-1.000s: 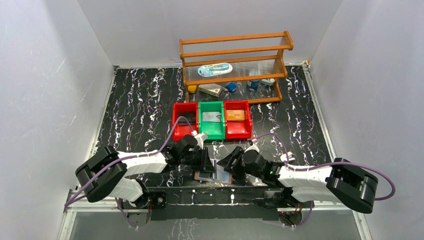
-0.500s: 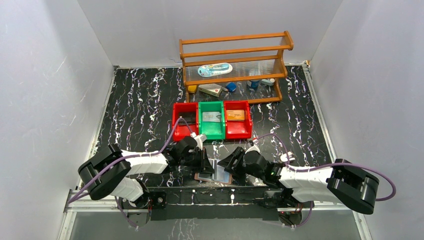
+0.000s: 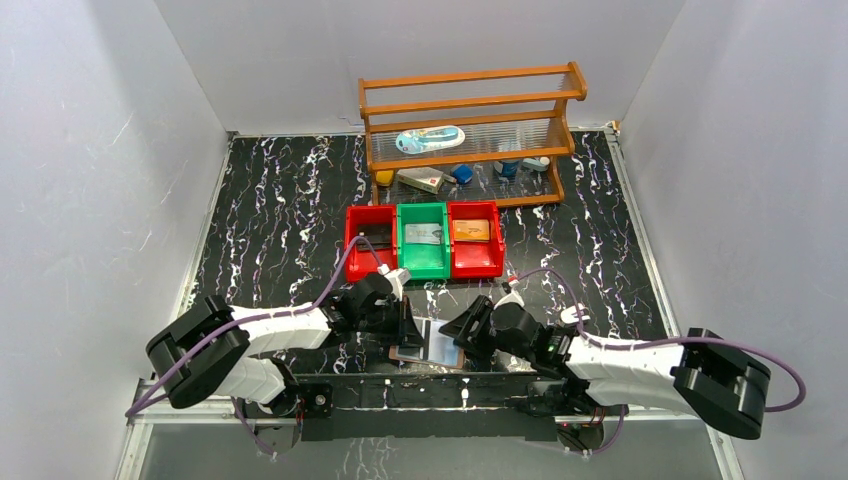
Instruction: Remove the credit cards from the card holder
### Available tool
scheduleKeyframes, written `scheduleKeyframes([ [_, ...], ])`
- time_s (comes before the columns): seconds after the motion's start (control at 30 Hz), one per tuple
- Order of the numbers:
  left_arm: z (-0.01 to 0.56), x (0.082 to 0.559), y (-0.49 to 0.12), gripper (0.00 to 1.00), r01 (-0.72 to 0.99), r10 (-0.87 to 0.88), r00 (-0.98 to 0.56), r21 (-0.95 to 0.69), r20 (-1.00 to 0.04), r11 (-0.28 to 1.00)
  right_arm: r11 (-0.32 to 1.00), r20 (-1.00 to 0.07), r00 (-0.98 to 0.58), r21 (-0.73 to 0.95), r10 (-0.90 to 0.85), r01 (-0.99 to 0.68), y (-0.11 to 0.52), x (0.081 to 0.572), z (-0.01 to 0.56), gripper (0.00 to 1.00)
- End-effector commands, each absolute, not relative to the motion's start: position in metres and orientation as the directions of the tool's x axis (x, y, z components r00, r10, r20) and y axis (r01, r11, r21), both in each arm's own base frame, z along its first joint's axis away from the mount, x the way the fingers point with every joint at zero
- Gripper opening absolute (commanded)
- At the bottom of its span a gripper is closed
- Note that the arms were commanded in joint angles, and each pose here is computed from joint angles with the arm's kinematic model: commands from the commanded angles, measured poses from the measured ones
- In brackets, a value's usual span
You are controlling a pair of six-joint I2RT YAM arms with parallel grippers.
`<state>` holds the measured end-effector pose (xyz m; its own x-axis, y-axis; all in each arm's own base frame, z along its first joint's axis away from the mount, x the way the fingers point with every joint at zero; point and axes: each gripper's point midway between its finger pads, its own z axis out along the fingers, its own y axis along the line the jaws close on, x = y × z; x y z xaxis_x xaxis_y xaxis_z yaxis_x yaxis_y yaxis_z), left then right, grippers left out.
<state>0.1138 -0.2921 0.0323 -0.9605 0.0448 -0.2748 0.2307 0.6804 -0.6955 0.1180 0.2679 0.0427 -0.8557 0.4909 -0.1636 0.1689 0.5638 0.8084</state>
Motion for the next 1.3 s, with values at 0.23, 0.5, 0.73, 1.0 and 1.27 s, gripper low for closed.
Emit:
scheduleKeyframes([
  [0.23, 0.041, 0.116, -0.294, 0.00, 0.266, 0.066, -0.950, -0.685, -0.304, 0.678, 0.633, -0.317, -0.863, 0.774, 0.393, 0.003, 0.259, 0.118, 0.073, 0.67],
  [0.5, 0.041, 0.115, -0.294, 0.00, 0.260, 0.063, -0.953, -0.692, -0.297, 0.673, 0.633, -0.285, -0.907, 0.773, 0.309, -0.027, 0.288, 0.114, 0.069, 0.67],
  [0.73, 0.044, 0.113, -0.296, 0.01, 0.269, 0.072, -0.952, -0.700, -0.297, 0.662, 0.707, -0.231, -0.928, 0.706, 0.293, 0.047, 0.284, 0.108, 0.030, 0.67],
  [1.0, 0.047, 0.114, -0.295, 0.03, 0.263, 0.056, -0.951, -0.705, -0.303, 0.658, 0.734, -0.213, -0.911, 0.667, 0.352, 0.127, 0.267, 0.108, 0.019, 0.65],
  [1.27, 0.047, 0.114, -0.295, 0.01, 0.267, 0.060, -0.950, -0.703, -0.305, 0.659, 0.667, -0.327, -0.893, 0.744, 0.309, -0.041, 0.289, 0.123, 0.085, 0.66],
])
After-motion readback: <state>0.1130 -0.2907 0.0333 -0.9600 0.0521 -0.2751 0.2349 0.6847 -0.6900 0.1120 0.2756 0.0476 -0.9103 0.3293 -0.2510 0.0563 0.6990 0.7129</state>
